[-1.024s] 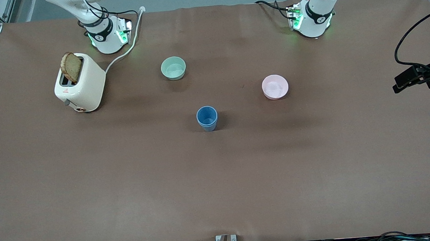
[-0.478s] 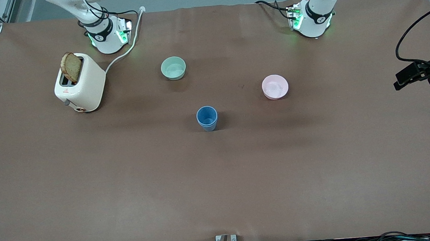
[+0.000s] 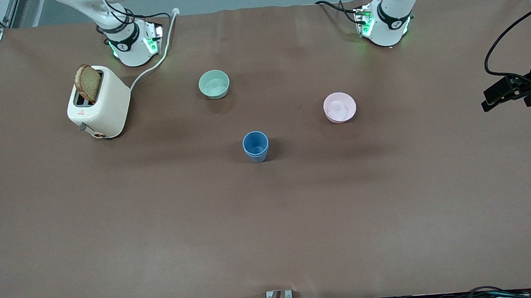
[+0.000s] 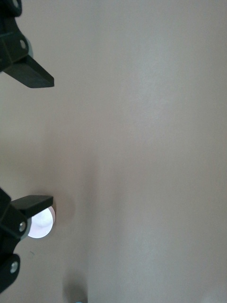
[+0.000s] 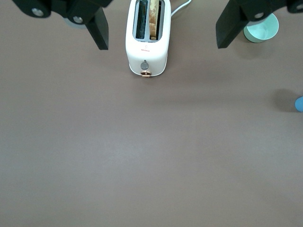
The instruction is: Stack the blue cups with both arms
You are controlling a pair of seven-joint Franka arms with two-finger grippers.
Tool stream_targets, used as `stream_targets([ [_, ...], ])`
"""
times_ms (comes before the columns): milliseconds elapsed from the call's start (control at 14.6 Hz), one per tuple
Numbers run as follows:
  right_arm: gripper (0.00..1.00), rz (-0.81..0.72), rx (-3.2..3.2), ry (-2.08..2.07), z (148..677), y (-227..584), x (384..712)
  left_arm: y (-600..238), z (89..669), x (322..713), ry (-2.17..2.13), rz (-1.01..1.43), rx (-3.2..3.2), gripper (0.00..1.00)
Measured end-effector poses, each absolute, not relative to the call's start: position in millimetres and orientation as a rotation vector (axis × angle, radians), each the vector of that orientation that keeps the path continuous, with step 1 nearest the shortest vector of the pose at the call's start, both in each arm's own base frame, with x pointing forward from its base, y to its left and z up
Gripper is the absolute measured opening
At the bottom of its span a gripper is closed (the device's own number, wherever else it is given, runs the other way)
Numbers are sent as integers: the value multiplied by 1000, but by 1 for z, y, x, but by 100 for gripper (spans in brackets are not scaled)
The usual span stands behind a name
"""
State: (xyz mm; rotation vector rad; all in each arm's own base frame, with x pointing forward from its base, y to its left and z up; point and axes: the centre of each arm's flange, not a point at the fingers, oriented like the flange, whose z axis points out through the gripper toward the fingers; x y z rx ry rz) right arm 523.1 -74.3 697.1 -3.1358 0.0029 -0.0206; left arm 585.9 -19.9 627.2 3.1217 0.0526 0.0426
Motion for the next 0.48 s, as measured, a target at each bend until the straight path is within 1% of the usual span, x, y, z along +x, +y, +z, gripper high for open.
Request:
stream_targets([
  [478,100,-21,-3138,7,696,-76,524,-20,628,586,53,44,3122,100],
])
